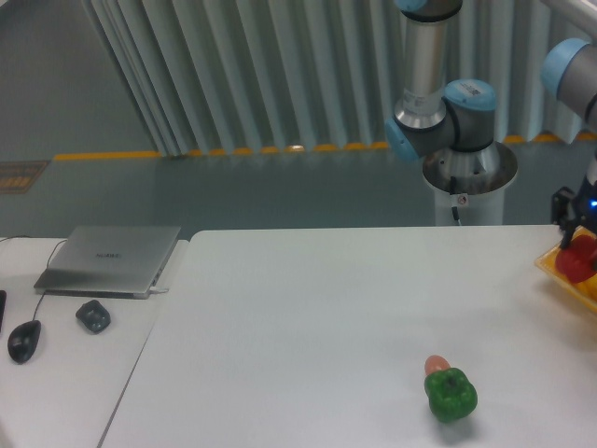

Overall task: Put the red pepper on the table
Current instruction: 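Grasp the red bell pepper and lift it from the crate, then carry the red pepper over the table beside the green pepper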

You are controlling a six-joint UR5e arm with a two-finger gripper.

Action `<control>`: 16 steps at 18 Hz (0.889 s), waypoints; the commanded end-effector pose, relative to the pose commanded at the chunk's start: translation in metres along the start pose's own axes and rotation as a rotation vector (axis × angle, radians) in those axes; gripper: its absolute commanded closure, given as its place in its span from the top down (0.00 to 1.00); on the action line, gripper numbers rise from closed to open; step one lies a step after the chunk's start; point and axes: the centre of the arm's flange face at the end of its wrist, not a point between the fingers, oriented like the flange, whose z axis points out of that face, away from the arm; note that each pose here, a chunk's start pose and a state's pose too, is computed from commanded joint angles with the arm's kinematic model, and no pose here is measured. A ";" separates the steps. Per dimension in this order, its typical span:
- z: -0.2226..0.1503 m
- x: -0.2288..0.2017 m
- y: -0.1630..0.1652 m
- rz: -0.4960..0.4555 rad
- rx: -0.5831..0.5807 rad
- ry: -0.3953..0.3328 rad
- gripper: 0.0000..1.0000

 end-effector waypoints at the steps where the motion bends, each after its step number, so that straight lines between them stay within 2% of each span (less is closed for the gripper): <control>1: 0.002 0.004 -0.009 0.001 0.006 -0.016 0.23; 4: 0.013 0.017 -0.042 0.046 0.039 -0.091 0.23; 8: 0.037 0.028 -0.064 0.046 0.041 -0.115 0.24; 10: 0.051 0.028 -0.064 0.047 -0.007 -0.115 0.26; 11: 0.068 0.037 -0.069 0.062 -0.034 -0.093 0.26; 16: 0.098 0.045 -0.076 0.034 -0.064 -0.043 0.27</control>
